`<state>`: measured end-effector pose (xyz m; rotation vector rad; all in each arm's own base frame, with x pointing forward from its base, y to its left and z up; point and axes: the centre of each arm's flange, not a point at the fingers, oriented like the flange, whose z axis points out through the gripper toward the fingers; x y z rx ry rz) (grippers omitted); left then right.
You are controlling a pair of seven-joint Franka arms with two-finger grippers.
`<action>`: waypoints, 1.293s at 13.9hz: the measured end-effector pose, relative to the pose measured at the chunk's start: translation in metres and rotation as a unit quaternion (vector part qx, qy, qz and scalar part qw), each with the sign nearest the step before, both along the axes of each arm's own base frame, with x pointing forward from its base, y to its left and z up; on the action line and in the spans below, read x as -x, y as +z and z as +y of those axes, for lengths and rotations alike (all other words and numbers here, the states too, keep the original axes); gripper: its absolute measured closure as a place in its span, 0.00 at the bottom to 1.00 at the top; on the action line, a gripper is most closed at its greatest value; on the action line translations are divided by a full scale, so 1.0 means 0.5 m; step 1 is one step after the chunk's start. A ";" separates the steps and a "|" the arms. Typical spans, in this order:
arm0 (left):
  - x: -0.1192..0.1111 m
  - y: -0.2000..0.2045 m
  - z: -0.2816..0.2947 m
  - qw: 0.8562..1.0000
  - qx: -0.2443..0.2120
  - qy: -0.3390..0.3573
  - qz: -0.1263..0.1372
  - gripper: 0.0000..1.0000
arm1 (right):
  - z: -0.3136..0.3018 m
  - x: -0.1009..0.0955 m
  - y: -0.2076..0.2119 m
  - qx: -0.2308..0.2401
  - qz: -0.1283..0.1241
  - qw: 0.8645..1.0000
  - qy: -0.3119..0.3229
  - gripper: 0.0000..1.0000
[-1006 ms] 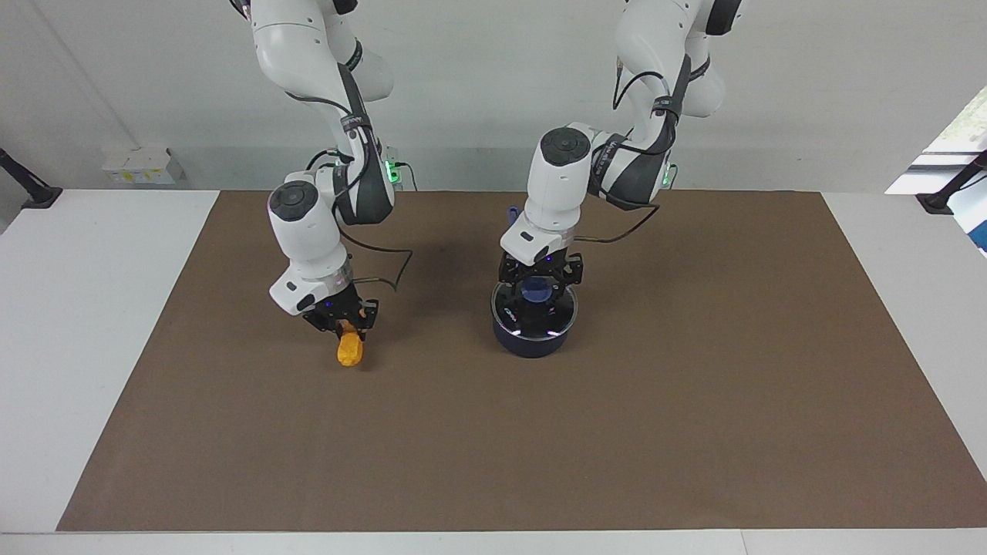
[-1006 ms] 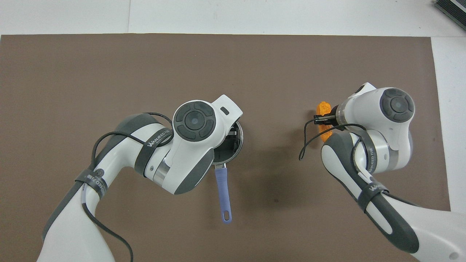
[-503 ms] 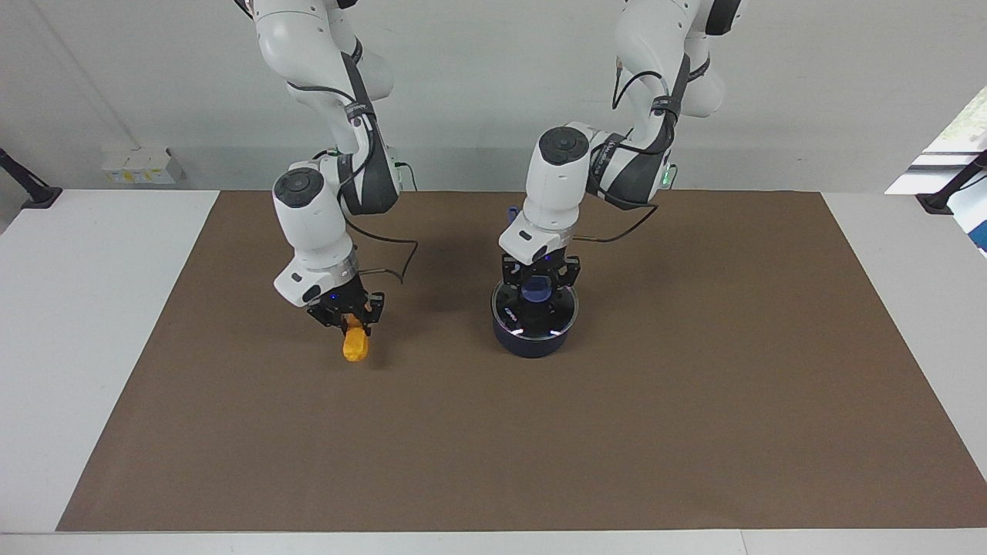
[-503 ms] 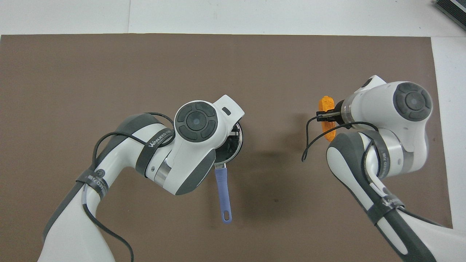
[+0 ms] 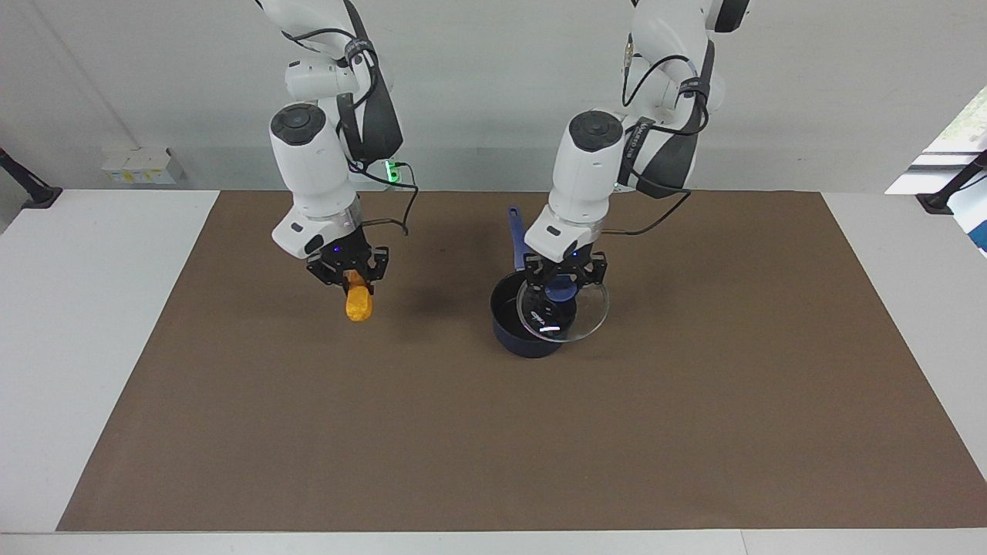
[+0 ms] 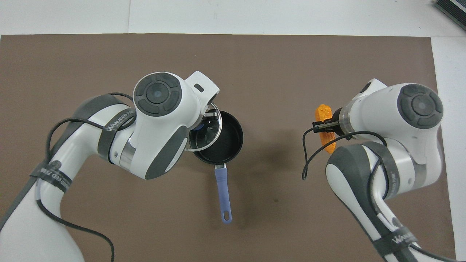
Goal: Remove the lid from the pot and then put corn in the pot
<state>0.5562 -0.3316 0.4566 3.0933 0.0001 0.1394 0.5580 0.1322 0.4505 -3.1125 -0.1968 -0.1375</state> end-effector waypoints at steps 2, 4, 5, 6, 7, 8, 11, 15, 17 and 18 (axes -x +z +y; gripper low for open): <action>-0.035 0.005 0.073 1.000 -0.007 -0.016 0.003 0.39 | 0.061 0.015 0.002 -0.020 0.003 1.000 -0.004 0.62; -0.074 0.010 0.174 0.999 -0.016 -0.049 0.008 0.39 | 0.142 0.038 0.006 -0.036 0.007 0.999 -0.017 0.62; -0.095 0.009 0.238 0.997 -0.021 -0.069 0.009 0.39 | 0.193 0.051 0.010 -0.040 0.007 0.999 -0.024 0.62; -0.112 0.005 0.297 0.996 -0.025 -0.086 0.012 0.39 | 0.241 0.062 0.013 -0.044 0.007 0.999 -0.030 0.62; -0.123 -0.005 0.350 0.994 -0.028 -0.104 0.016 0.39 | 0.284 0.070 0.015 -0.048 0.008 0.998 -0.039 0.62; -0.131 -0.017 0.408 0.992 -0.031 -0.124 0.021 0.39 | 0.327 0.075 0.015 -0.053 0.008 0.997 -0.047 0.62; -0.139 -0.078 0.576 0.985 -0.029 -0.171 0.019 0.39 | 0.416 0.072 0.014 -0.063 0.006 0.997 -0.051 0.62; -0.107 -0.173 0.642 0.983 -0.029 -0.178 0.018 0.39 | 0.490 0.062 -0.026 -0.063 0.017 0.996 -0.057 0.62; -0.088 -0.213 0.671 0.983 -0.023 -0.180 0.015 0.39 | 0.520 0.050 -0.063 -0.061 0.027 0.995 -0.079 0.62; -0.079 -0.230 0.690 0.984 -0.016 -0.177 0.015 0.39 | 0.535 0.046 -0.082 -0.061 0.030 0.994 -0.087 0.62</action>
